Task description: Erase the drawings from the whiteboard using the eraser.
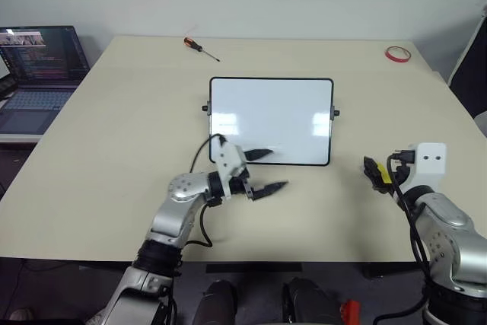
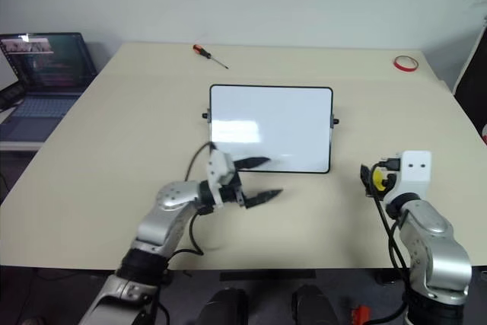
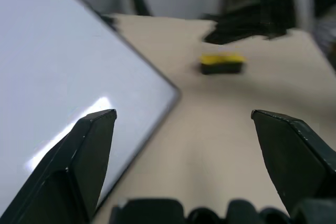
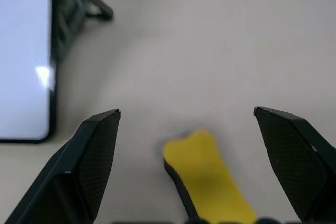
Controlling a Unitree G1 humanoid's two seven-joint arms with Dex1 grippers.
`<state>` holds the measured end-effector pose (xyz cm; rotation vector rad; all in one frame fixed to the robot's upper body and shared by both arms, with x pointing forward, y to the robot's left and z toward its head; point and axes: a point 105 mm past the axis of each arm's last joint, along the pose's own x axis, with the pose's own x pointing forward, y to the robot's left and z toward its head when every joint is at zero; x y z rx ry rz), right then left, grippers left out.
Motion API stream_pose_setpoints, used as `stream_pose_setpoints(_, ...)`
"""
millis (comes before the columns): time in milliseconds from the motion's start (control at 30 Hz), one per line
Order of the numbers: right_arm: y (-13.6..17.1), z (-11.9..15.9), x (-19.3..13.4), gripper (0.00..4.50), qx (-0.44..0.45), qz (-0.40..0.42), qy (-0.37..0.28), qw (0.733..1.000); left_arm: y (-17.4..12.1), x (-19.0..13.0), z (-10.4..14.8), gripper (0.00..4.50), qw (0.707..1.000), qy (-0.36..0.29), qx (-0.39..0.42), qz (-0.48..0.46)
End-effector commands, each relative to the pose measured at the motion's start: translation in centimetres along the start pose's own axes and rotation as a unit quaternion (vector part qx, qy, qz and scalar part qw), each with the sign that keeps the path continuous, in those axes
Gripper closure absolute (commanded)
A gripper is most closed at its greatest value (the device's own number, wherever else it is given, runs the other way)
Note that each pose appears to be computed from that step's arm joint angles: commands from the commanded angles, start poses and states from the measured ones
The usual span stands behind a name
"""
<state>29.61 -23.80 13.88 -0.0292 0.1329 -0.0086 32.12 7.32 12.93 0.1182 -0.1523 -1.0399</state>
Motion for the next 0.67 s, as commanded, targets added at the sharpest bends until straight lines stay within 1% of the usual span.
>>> stream_pose_setpoints(33,-0.6,2.1,-1.6,0.03,-0.037,-0.007,-0.067,0.997,1.0,-1.0,2.2,0.0,0.995,-0.043,0.015,0.092)
stream_pose_setpoints(133,-0.4,2.1,-2.9,0.03,-0.062,0.0,-0.107,0.992,2.4,-3.3,1.2,0.0,0.975,-0.022,0.029,0.221)
stream_pose_setpoints(200,-0.4,1.6,-3.4,0.03,-0.07,0.002,-0.123,0.99,2.7,-4.5,0.5,0.0,0.959,-0.011,0.029,0.281)
stream_pose_setpoints(333,-1.2,0.3,-4.7,0.03,-0.05,-0.032,-0.13,0.99,2.7,-7.3,-0.4,0.0,0.925,0.004,0.014,0.379)
stream_pose_setpoints(400,-1.1,-0.6,-5.3,0.03,-0.062,-0.032,-0.126,0.99,2.6,-8.8,-0.8,0.0,0.912,0.017,0.017,0.41)
stream_pose_setpoints(467,-0.7,-2.0,-5.8,0.03,-0.081,-0.02,-0.112,0.99,2.5,-9.9,-1.2,0.0,0.902,0.031,0.015,0.429)
stream_pose_setpoints(567,-1.1,-3.8,-6.5,0.03,-0.088,-0.023,-0.091,0.992,2.3,-10.0,-1.4,0.0,0.903,0.036,0.014,0.428)
stream_pose_setpoints(667,-1.4,-4.1,-6.7,0.03,-0.082,-0.03,-0.089,0.992,2.5,-9.7,-1.2,0.0,0.903,0.032,0.015,0.428)
